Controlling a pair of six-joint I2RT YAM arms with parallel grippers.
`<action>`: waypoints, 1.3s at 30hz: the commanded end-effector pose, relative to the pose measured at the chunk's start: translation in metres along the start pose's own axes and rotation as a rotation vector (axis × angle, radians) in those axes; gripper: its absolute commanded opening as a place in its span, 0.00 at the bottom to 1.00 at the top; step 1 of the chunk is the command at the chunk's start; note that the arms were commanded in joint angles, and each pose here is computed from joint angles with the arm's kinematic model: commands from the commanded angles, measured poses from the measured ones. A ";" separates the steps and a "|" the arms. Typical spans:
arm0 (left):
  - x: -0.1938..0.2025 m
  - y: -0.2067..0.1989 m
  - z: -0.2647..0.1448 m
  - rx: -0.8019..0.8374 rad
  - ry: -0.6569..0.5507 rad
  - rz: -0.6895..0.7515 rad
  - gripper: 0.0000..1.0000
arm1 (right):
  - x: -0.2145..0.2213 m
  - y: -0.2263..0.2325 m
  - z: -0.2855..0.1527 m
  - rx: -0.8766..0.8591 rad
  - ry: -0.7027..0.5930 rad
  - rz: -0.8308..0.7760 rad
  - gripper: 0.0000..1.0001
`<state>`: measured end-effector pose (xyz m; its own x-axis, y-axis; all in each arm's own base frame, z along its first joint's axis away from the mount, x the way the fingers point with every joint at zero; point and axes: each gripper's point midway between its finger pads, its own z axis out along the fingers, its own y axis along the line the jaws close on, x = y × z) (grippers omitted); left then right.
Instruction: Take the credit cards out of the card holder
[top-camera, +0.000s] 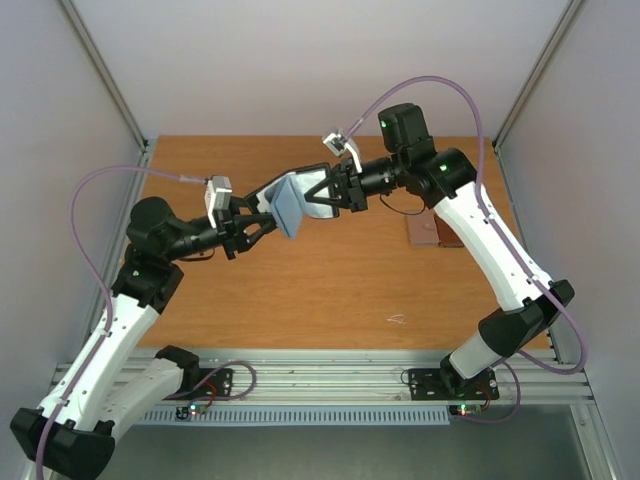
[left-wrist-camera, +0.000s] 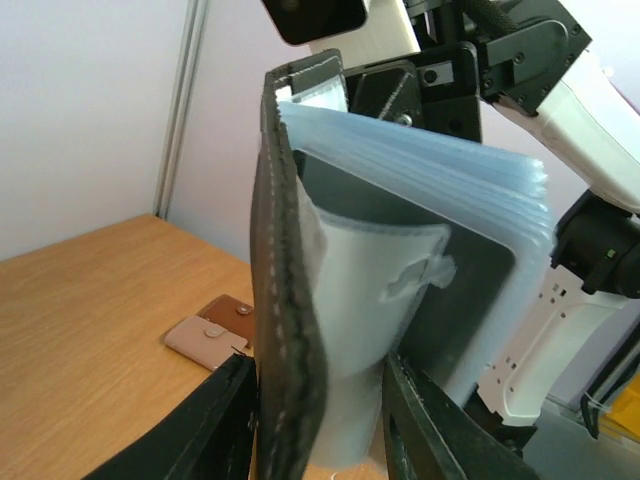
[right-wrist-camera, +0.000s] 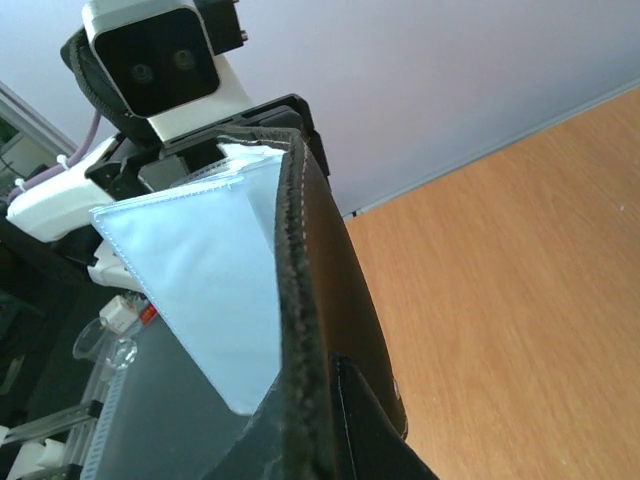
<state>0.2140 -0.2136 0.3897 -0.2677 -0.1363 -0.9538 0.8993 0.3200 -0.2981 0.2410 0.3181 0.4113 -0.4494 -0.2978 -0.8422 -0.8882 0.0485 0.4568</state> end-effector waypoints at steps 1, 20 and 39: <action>-0.023 -0.002 -0.001 -0.023 -0.068 0.064 0.36 | -0.011 0.017 0.010 -0.081 -0.027 -0.037 0.01; 0.014 0.090 -0.035 -0.611 0.085 0.137 0.00 | 0.026 -0.057 0.036 0.380 0.069 0.004 0.98; 0.040 0.058 -0.027 -0.403 0.149 -0.033 0.00 | 0.028 -0.040 0.018 0.225 0.018 -0.008 0.99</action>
<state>0.2696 -0.1402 0.2708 -0.3522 0.2884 -0.8904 0.5802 0.8138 0.0340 0.2824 0.3411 0.3287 -0.5243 -0.3472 -0.7775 -0.8373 0.3763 0.3965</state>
